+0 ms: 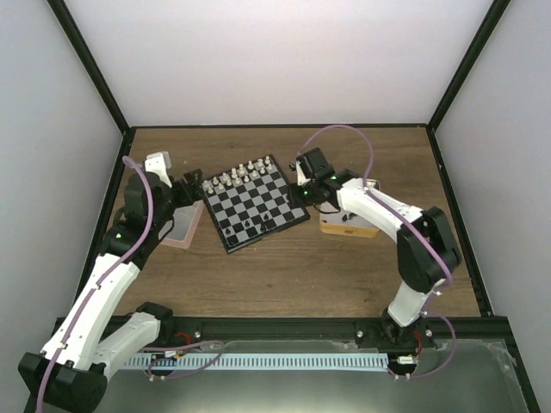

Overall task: Set up the chess pieces on the board
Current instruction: Place the chess piece on the chessboard.

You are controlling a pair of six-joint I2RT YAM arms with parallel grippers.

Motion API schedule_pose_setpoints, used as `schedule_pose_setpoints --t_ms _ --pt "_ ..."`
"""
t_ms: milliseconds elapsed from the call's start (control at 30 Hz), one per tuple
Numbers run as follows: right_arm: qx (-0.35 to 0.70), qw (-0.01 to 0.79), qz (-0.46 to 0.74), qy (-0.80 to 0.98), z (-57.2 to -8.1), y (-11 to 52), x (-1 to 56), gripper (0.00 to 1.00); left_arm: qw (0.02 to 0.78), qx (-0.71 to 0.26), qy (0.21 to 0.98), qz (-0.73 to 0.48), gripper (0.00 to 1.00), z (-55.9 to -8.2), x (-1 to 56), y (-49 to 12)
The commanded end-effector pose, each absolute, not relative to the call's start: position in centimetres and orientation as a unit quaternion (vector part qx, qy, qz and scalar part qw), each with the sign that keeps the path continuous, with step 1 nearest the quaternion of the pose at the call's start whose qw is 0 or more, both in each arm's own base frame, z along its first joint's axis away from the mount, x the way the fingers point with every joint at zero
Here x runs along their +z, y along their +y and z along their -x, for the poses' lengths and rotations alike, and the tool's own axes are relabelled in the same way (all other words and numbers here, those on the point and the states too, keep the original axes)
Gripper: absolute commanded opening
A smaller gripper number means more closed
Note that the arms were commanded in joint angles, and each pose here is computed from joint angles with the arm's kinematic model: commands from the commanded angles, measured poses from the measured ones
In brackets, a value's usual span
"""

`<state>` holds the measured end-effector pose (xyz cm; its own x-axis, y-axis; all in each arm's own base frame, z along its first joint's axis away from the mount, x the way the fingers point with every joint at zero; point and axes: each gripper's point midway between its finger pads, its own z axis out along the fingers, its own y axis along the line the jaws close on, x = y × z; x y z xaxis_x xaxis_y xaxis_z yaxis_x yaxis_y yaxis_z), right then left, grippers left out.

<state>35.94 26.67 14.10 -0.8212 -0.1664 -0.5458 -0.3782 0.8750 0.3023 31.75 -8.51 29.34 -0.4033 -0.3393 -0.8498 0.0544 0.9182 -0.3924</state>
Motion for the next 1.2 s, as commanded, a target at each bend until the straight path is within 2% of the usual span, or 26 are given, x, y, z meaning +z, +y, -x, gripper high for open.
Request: schedule_pose_setpoints --t_ms 0,300,667,733,833,900,1167 --pt "0.116 0.221 0.173 0.953 -35.8 25.9 11.7 0.01 0.543 -0.123 0.829 0.058 0.88 -31.2 29.0 -7.2" --pt "0.088 0.173 0.217 0.957 -35.4 29.4 9.2 0.02 0.533 -0.121 0.836 0.050 0.89 -30.9 27.7 -7.3" --pt "0.049 0.124 0.240 0.961 -34.3 30.0 6.5 0.07 0.524 -0.116 0.842 0.050 0.89 -30.9 27.0 -7.2" --pt "0.047 0.121 0.240 0.962 -34.4 30.0 6.4 0.10 0.522 -0.114 0.844 0.052 0.89 -30.9 26.8 -7.1" --pt "0.049 0.124 0.239 0.962 -34.6 30.3 6.6 0.25 0.521 -0.112 0.845 0.054 0.89 -31.0 26.6 -6.9" --pt "0.054 0.131 0.236 0.961 -34.8 30.5 6.9 0.30 0.520 -0.111 0.845 0.056 0.89 -31.0 26.5 -6.8" --pt "0.081 0.169 0.215 0.958 -35.5 31.3 7.8 0.34 0.515 -0.109 0.848 0.064 0.89 -31.3 26.1 -6.5"
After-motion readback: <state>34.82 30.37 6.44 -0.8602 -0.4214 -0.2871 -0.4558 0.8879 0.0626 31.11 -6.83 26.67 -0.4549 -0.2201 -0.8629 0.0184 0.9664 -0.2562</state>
